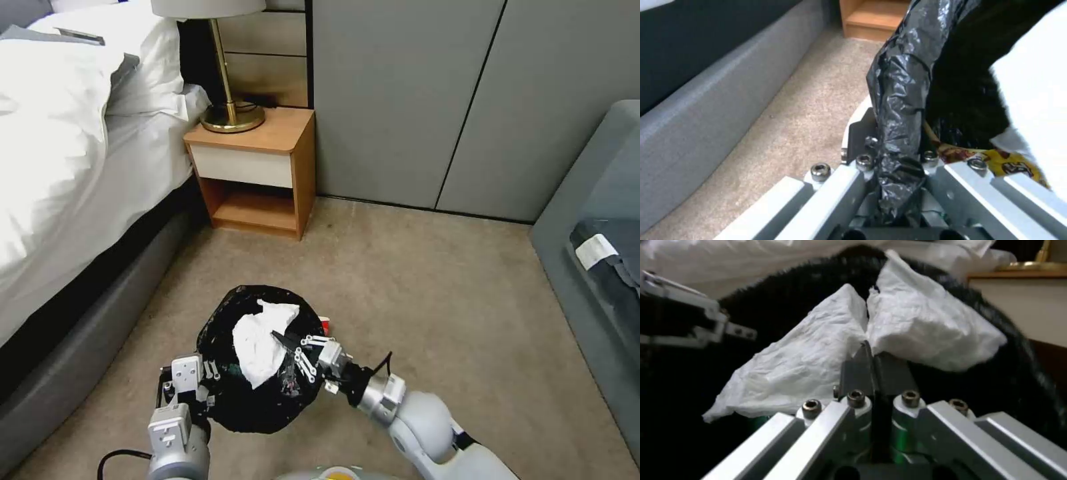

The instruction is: Pick up the trash bin, then pick up the garbage from the floor and place it into the trash bin.

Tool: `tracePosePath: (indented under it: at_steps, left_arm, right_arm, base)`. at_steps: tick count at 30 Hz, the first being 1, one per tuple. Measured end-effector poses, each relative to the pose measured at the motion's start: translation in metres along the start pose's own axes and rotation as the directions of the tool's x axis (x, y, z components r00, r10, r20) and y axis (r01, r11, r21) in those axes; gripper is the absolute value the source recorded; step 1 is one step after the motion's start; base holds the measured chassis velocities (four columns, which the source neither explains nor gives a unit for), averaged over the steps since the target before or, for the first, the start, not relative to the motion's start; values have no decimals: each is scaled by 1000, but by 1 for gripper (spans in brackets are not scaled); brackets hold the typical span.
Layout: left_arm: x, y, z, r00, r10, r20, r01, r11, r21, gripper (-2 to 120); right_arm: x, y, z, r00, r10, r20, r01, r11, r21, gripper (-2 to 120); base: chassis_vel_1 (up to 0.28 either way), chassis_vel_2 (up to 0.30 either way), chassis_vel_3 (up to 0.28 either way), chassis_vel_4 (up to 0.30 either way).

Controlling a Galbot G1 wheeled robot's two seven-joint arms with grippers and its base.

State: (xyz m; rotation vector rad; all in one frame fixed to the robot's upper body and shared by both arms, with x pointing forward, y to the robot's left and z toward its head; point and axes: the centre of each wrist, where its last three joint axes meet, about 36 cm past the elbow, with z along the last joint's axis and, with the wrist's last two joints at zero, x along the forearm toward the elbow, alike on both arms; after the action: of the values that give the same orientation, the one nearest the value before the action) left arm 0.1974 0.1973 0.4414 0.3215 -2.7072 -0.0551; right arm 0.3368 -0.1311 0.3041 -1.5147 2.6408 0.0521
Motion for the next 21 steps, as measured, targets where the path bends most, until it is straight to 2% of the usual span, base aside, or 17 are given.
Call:
tracePosePath:
  at_steps: [2,5,6,9,13,15,17,20,21]
  left_arm:
    - [0,0,0,1000,0,1,0,1000,0,1]
    - [1,-1,0,1000,1,0,-1,1000,-1,1]
    - [1,-1,0,1000,1,0,-1,1000,-1,1]
    - [1,-1,0,1000,2,3,-2,1000,-1,1]
    - [1,-1,-1,1000,2,3,-2,1000,-1,1]
    - [1,-1,-1,1000,2,4,-2,1000,-1,1]
    - [1,-1,-1,1000,2,4,-2,1000,-1,1]
    - [1,-2,-2,1000,9,8,-9,1000,1,1]
    - [1,-2,-2,1000,9,8,-9,1000,1,1]
  right_arm:
    - [0,0,4,1000,6,-16,-6,1000,-7,0]
    - [0,1,6,999,17,-31,-17,1000,-12,10]
    - [0,1,6,999,17,-31,-17,1000,-12,10]
    - [3,3,-3,999,24,-40,-24,1000,-8,27]
    - [8,5,-8,998,34,-58,-35,999,-5,37]
    - [14,8,-13,994,55,-92,-56,998,-4,46]
    - [16,9,-15,992,65,-105,-66,998,-6,50]
    - [22,14,-27,973,116,-201,-125,992,-34,65]
    - [22,14,-27,973,116,-201,-125,992,-34,65]
  base:
    - [0,0,0,0]
    - [0,0,0,0]
    - [0,0,0,0]
    - [0,0,0,0]
    - [0,0,0,0]
    - [0,0,0,0]
    - [0,0,0,0]
    - [0,0,0,0]
    - [0,0,0,0]
